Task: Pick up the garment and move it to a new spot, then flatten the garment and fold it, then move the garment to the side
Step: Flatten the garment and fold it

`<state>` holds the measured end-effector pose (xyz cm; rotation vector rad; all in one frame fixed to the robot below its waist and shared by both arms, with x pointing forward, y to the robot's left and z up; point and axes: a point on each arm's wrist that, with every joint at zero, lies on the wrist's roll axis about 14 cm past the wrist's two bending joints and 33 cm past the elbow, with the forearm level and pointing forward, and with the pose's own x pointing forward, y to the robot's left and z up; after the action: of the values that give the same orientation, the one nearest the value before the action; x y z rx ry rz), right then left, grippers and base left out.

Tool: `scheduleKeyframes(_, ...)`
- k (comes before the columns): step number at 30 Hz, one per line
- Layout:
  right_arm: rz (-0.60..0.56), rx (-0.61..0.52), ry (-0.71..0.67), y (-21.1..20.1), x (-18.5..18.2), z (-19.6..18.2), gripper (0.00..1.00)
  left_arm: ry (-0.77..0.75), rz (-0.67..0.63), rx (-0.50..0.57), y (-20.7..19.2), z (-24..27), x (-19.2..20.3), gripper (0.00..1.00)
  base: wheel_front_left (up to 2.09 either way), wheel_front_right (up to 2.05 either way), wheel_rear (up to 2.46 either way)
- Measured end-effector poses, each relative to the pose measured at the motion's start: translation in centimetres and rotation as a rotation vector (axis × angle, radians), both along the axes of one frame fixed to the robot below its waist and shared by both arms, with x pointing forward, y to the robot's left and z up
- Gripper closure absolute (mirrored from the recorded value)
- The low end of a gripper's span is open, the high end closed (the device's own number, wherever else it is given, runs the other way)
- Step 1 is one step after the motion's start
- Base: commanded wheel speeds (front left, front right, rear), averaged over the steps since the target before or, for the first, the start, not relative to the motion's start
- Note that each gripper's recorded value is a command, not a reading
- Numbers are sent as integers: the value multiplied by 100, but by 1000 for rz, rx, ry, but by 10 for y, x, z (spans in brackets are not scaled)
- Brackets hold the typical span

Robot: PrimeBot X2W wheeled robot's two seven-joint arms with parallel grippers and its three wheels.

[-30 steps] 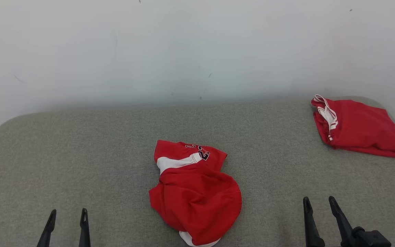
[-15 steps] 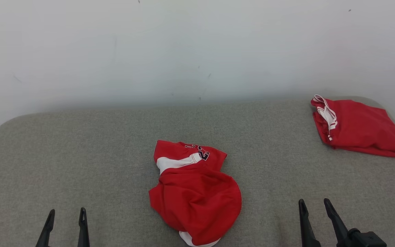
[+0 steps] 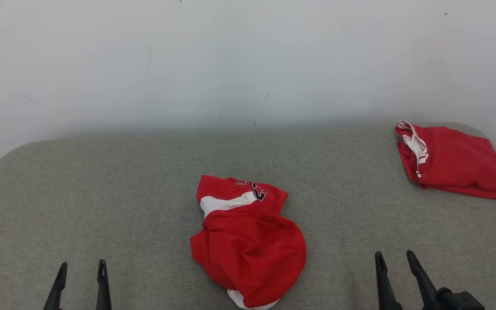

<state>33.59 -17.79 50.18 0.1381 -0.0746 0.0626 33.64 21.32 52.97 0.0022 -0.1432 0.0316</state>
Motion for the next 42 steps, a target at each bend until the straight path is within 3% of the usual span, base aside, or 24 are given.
scheduleKeyframes(42,20,-2,19,6,1,-5,0,5,5,-7,1,-3,-3,0,0,0,0)
